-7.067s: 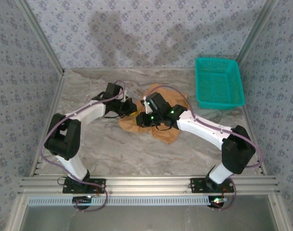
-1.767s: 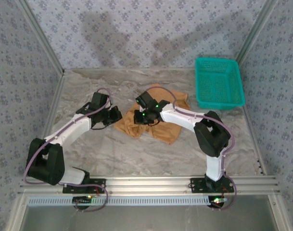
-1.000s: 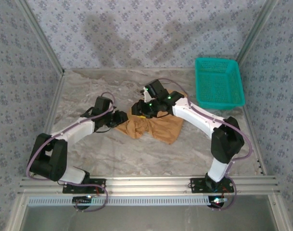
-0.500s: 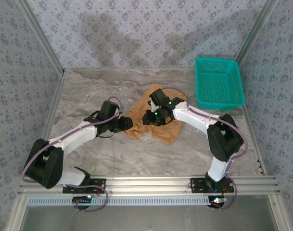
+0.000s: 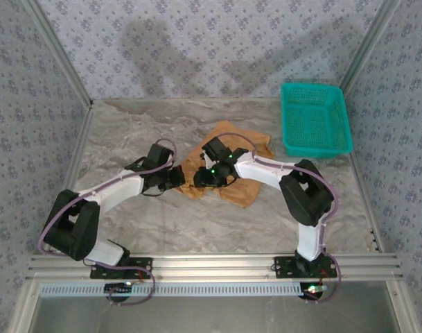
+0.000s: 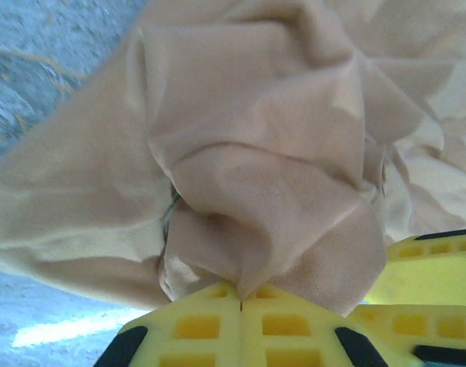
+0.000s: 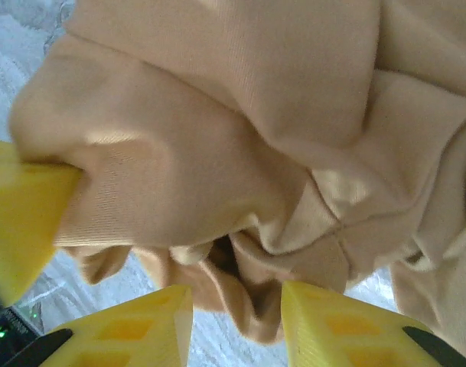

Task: Fold the inside-out t-shirt

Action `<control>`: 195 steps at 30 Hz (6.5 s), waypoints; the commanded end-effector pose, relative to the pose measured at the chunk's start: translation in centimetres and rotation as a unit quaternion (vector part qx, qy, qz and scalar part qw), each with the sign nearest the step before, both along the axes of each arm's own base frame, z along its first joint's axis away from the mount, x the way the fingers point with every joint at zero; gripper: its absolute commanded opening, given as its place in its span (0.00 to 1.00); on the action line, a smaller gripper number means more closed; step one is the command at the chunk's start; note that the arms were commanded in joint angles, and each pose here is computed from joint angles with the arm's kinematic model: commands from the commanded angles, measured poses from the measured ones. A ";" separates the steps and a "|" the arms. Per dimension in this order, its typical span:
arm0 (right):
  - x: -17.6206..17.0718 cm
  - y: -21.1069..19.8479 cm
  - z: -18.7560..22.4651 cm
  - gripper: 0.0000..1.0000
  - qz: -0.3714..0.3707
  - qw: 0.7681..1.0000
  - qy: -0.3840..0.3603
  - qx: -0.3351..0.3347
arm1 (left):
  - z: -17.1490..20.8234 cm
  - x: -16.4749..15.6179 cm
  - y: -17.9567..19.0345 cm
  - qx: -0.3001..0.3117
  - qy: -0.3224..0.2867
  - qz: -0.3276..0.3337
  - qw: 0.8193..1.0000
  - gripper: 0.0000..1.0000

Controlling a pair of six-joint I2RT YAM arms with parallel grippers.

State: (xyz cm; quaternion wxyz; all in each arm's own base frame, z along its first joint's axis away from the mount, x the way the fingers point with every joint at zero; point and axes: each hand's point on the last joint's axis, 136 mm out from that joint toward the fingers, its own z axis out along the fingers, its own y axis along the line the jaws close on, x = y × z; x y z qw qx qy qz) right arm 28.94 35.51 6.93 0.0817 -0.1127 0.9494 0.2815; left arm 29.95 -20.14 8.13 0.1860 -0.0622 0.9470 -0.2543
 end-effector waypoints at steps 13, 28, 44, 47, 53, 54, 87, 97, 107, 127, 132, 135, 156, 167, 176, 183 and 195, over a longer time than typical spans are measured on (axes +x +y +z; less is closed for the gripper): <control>3.1 3.8 1.1 0.44 -0.006 0.999 -0.021 0.026 | 1.0 0.5 0.8 -0.009 -0.002 0.020 1.000 0.00; 3.3 3.4 2.9 0.00 -0.059 0.997 0.007 0.050 | 2.2 1.5 0.9 -0.084 -0.005 0.035 0.996 0.00; -1.1 -2.8 11.9 0.00 -0.041 0.995 -0.053 0.077 | 5.3 6.9 -2.0 -0.150 -0.019 0.021 0.988 0.00; -0.9 -4.1 9.5 0.00 -0.049 0.996 -0.045 0.055 | 5.9 7.8 -2.9 -0.173 -0.020 0.020 0.985 0.00; -0.9 -5.4 3.4 0.00 -0.060 0.998 -0.008 -0.001 | 5.1 7.5 -3.2 -0.181 -0.009 0.019 0.983 0.00; -0.7 -5.2 3.3 0.00 -0.063 0.998 -0.006 0.003 | 4.8 7.3 -3.2 -0.177 -0.007 0.017 0.984 0.00; 7.5 -2.5 10.1 0.00 -0.136 0.985 -0.005 0.108 | 5.9 3.4 -6.9 -0.208 -0.066 -0.086 0.972 0.00; 9.2 1.3 5.7 0.00 -0.108 0.985 0.071 0.117 | 5.2 2.5 -3.6 -0.168 -0.074 -0.069 0.981 0.27; 7.6 -4.4 8.6 0.48 -0.137 0.986 0.020 0.092 | 4.6 3.0 -3.8 -0.144 -0.073 -0.074 0.984 0.50; 2.8 -6.6 7.2 0.39 -0.138 0.988 0.025 0.066 | 3.0 7.6 -7.0 -0.125 -0.047 -0.081 0.988 0.42; 2.5 -6.6 6.6 0.40 -0.137 0.988 0.032 0.066 | 2.7 7.6 -6.8 -0.115 -0.043 -0.083 0.989 0.48; 2.5 -6.5 6.3 0.40 -0.136 0.988 0.036 0.065 | 2.6 7.4 -6.7 -0.109 -0.042 -0.084 0.990 0.51; 2.3 -4.9 3.2 0.36 -0.121 0.992 0.012 -0.011 | 2.7 9.1 -8.6 -0.109 -0.038 -0.082 0.990 0.00; 6.9 -3.7 1.9 0.30 -0.150 0.986 -0.052 -0.059 | 7.8 8.1 -7.3 -0.092 -0.070 -0.081 0.990 0.00; 4.1 -3.5 7.9 0.00 -0.095 0.991 -0.090 -0.025 | 8.0 9.8 -4.3 -0.075 -0.065 -0.050 0.994 0.00; -1.6 -5.5 11.1 0.00 -0.036 0.982 -0.160 0.093 | 8.0 10.3 -4.2 -0.090 -0.055 -0.037 0.994 0.00; -1.3 -7.6 3.6 0.00 -0.075 0.991 -0.114 0.003 | 5.5 6.3 -8.1 -0.103 -0.024 -0.063 0.992 0.00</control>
